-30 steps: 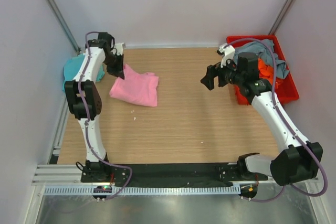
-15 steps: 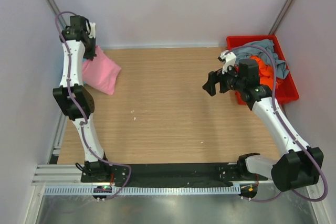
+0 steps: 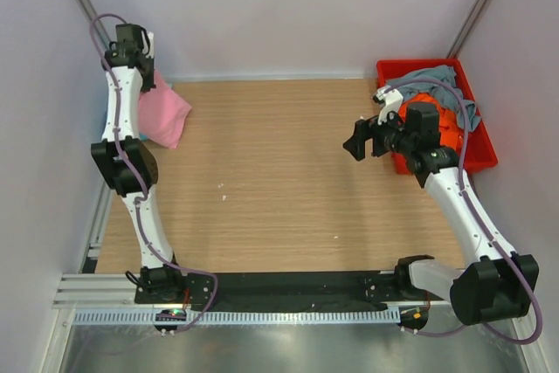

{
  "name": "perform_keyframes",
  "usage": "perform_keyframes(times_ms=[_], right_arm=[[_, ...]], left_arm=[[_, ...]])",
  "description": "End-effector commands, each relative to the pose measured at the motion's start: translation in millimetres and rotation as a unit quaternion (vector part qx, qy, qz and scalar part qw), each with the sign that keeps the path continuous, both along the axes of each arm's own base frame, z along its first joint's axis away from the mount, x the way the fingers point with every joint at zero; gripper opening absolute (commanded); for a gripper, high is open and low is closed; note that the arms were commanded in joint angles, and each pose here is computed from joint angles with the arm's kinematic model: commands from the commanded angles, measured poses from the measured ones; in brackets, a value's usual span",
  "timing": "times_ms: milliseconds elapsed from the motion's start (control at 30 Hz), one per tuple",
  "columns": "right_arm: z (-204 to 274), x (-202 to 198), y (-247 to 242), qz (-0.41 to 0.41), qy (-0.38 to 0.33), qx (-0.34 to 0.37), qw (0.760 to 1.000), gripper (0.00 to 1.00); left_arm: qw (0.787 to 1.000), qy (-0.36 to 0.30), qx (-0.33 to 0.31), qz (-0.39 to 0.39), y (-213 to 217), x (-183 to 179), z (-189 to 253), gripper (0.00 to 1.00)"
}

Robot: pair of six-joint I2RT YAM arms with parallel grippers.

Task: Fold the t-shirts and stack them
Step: Neatly place the folded tshirt to the corner

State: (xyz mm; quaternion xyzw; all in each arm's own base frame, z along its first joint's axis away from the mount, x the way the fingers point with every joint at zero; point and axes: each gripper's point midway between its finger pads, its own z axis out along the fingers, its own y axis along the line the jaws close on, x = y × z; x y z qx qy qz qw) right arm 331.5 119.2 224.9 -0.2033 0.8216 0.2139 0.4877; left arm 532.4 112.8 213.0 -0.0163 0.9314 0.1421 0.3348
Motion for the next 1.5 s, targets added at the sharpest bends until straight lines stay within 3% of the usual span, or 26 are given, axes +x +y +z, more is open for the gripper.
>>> perform_keyframes(times_ms=[0, 233, 600, 1067, 1100, 1200, 1233, 1300, 1333, 1367, 1400, 1467], right_arm=[[21.7, 3.1, 0.3, 0.003, -0.040, 0.015, 0.999, 0.92], [17.3, 4.2, -2.7, 0.001, -0.036, 0.017, 0.999, 0.91], [11.6, 5.4, -3.3, 0.002, -0.027, 0.021, 0.999, 0.91], [4.4, 7.9, -7.1, -0.003, -0.013, 0.025, 1.000, 0.91], [4.0, 7.9, -7.1, -0.003, -0.012, 0.026, 1.000, 0.91], [2.1, 8.4, -7.9, -0.003, -0.010, 0.027, 1.000, 0.91], [1.6, 8.6, -7.9, -0.003, -0.009, 0.027, 1.000, 0.91], [0.5, 9.2, -7.8, -0.003, -0.007, 0.028, 1.000, 0.92], [0.4, 9.5, -8.6, -0.005, -0.007, 0.028, 1.000, 0.91], [1.5, 8.9, -8.2, -0.003, -0.009, 0.029, 1.000, 0.91], [1.7, 9.1, -9.8, -0.005, -0.011, 0.028, 1.000, 0.91], [2.6, 10.9, -14.0, -0.016, -0.020, 0.026, 0.999, 0.93]], left_arm=[[0.996, -0.072, 0.034, 0.038, 26.3, 18.7, 33.0, 0.00], [0.989, -0.075, 0.112, 0.065, 54.3, 25.1, 32.7, 0.00], [0.974, -0.077, 0.182, 0.111, 92.6, 25.4, 31.2, 0.00], [0.959, -0.017, 0.239, 0.151, 147.6, 26.8, -26.7, 0.01], [0.960, -0.014, 0.239, 0.146, 147.2, 28.2, -29.6, 0.08], [0.951, -0.028, 0.259, 0.168, 143.9, 28.5, -20.5, 0.48], [0.950, -0.036, 0.260, 0.171, 140.7, 28.3, -15.7, 0.49], [0.954, -0.088, 0.232, 0.169, 119.9, 28.1, 6.4, 0.61], [0.953, -0.112, 0.225, 0.172, 111.3, 25.1, 21.4, 0.61], [0.961, -0.113, 0.209, 0.144, 85.7, 26.3, 12.0, 0.76], [0.959, -0.149, 0.199, 0.136, 68.1, 18.4, 47.4, 0.86], [0.964, -0.163, 0.186, 0.100, 31.3, 12.7, 58.0, 1.00]])
